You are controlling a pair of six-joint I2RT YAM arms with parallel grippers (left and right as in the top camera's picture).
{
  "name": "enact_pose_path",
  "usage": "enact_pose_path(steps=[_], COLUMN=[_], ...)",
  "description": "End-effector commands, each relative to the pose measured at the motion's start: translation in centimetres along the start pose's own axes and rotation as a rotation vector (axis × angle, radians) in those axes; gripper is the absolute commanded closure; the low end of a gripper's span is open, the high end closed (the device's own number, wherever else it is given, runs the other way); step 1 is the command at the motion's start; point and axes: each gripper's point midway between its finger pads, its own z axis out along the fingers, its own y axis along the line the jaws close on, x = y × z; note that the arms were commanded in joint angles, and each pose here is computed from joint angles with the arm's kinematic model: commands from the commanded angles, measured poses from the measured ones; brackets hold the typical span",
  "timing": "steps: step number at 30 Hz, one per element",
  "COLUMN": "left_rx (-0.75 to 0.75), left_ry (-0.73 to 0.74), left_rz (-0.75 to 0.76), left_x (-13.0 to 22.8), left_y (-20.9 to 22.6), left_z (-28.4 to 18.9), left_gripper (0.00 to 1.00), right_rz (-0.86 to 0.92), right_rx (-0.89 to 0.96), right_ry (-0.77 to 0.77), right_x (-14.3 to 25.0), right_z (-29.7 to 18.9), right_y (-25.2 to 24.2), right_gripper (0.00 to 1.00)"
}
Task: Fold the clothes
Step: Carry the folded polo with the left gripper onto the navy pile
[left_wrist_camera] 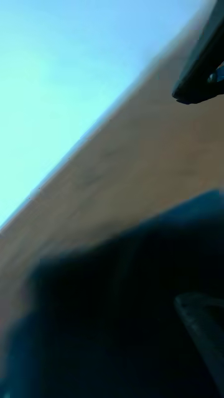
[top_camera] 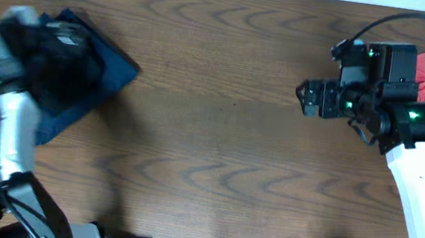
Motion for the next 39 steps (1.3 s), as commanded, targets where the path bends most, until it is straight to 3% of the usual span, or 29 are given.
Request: enact_pose_path(steps=[1, 8, 15, 19, 26, 34, 39], left_rx=[-0.039, -0.126, -0.317, -0.354, -0.261, -0.165, -0.181], left_ry=[0.080, 0.397, 0.550, 0.457, 0.201, 0.010, 0.038], left_rz=[0.255, 0.532, 0.535, 0.516, 0.536, 0.477, 0.477], left_x=[3.8, 15.4, 17.9, 16.2, 14.3, 15.6, 16.5], left_y=[-4.3, -7.8, -5.1, -5.5, -7.3, -6.4, -5.6], left_z=[1.9, 2.3, -3.2, -7.0, -13.6, -16.6, -17.0], left_gripper=[0.02, 0.02, 0.02, 0.02, 0.02, 0.02, 0.02], right_rz=[0.033, 0.052, 0.120, 0.126, 0.169, 0.177, 0.172], right_rx=[0.013, 0.123, 0.247, 0.263, 0.327, 0.386, 0.300], right_ry=[-0.008, -0.046, -0.032, -0.087, -0.265, -0.448, -0.374], right_x=[-0.6, -1.6, -0.6, -0.7, 0.7, 7.3, 12.0], right_z=[1.2, 1.4, -0.6, -3.6, -10.5, -14.1, -13.5], right_y=[-1.0, -3.9, -7.4, -7.3, -6.2, -6.0, -4.2], right_gripper=[0.01, 0.01, 0.01, 0.01, 0.01, 0.01, 0.01])
